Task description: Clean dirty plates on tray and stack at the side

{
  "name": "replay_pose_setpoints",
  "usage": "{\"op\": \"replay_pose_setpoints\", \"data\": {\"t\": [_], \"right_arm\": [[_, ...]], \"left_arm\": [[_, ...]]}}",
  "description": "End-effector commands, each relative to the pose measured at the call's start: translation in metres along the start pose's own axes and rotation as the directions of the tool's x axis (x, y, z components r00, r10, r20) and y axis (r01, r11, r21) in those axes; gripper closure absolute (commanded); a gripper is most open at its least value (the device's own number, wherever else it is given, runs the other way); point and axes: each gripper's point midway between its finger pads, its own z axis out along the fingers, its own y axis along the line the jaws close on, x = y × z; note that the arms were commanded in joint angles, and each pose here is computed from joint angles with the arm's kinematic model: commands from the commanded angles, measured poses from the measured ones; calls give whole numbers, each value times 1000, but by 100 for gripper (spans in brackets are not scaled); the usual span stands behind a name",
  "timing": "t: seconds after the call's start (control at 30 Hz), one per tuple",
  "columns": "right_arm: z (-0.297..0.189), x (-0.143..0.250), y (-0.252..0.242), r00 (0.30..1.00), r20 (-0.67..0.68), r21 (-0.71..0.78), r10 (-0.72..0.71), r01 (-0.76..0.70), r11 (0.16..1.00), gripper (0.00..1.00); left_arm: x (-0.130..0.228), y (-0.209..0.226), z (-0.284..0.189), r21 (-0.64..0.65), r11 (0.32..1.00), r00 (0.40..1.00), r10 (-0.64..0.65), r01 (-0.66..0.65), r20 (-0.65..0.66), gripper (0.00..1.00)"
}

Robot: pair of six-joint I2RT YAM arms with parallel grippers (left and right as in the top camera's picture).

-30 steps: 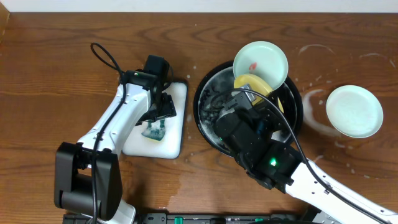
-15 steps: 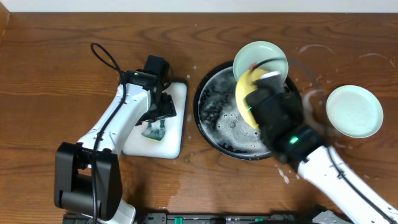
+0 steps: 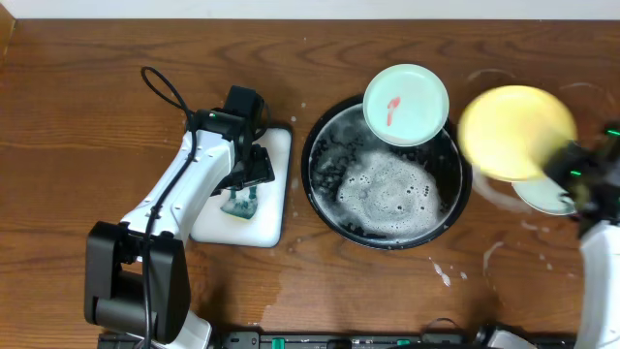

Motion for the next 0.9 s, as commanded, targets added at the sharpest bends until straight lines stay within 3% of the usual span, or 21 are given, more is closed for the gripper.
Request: {"op": "replay_pose_setpoints", "data": {"t": [0.0,0.17,0.4,0.53,0.73,0.87], "right_arm": [[8,-10,-41,982,-1,47,190,-190,981,99],[28,-4,-108,947,3,234,320,-312,921,99],[68,21,-139,935,-87,320,344,-301,898,99],[77,2,-85,967,-121,16,225,-225,974,79],[51,-17,-14,994,-57,-185,97,-106,977,68],[29,-5,58,994,-25,-349,-107,92,933,64]], "left_arm": [[-1,2,1,-7,1000,1000,7,-7,-2,18],[-1,2,1,-7,1000,1000,7,-7,-2,18],[-1,2,1,-7,1000,1000,7,-7,-2,18],[-1,2,1,-7,1000,1000,7,-7,-2,18],[-1,2,1,-7,1000,1000,7,-7,-2,18],[-1,2,1,-7,1000,1000,7,-7,-2,18]]}}
